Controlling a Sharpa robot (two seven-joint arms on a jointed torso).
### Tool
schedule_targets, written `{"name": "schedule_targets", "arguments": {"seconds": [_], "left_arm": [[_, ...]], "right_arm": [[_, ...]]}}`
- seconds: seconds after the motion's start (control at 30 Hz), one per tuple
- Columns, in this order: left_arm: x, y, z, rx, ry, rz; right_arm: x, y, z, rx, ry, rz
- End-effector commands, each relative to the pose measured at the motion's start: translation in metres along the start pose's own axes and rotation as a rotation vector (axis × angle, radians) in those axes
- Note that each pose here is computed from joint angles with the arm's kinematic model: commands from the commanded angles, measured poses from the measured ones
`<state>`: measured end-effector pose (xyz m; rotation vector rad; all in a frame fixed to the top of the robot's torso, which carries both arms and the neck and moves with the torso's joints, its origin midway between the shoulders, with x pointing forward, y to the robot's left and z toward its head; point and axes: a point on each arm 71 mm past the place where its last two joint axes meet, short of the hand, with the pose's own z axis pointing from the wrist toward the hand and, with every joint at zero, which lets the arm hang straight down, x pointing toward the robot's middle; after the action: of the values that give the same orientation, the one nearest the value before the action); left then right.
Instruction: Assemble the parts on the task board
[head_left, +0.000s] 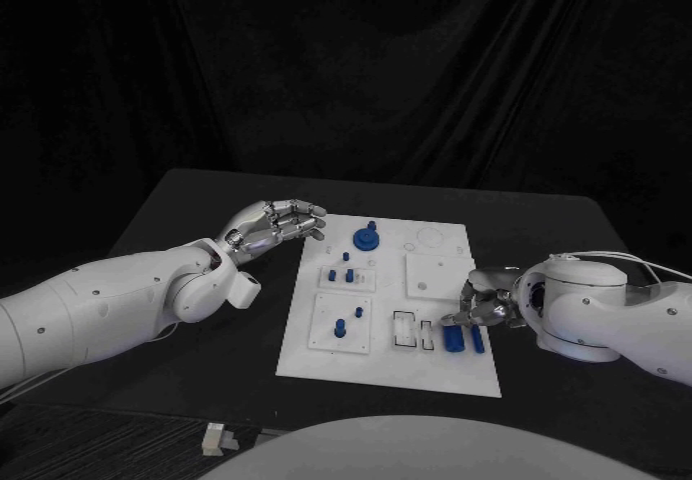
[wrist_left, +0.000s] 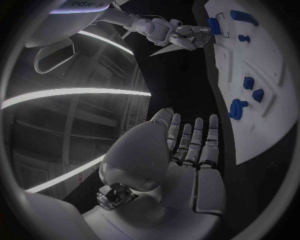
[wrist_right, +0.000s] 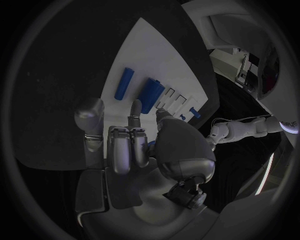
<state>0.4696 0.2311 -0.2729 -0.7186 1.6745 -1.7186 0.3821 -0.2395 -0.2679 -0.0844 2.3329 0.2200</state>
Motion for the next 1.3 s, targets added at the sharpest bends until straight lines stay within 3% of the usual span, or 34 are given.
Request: {"name": "schedule_targets", "arguments": {"seconds": [0.03,0.77,1.17,1.3], "left_arm": [[0.0018,-0.0002,0.0007,0.007,0.012,-0.013],[0.0014,0.0018,-0.0011,-0.012,0.02,-0.021],[0.0019,0.0032,-0.0014,-0.023,0.023,-0.024],[0.0024,0.0035,-0.0011,-0.025,0.025,-0.026]], "right_arm": [[0.003,0.001,0.001,0.011,0.006,-0.001],[0.025,0.002,0.016,0.083,0.114,-0.055],[0.024,0.01,0.018,-0.006,0.041,0.009],[0.023,0.012,0.016,-0.042,0.025,0.104]]}}
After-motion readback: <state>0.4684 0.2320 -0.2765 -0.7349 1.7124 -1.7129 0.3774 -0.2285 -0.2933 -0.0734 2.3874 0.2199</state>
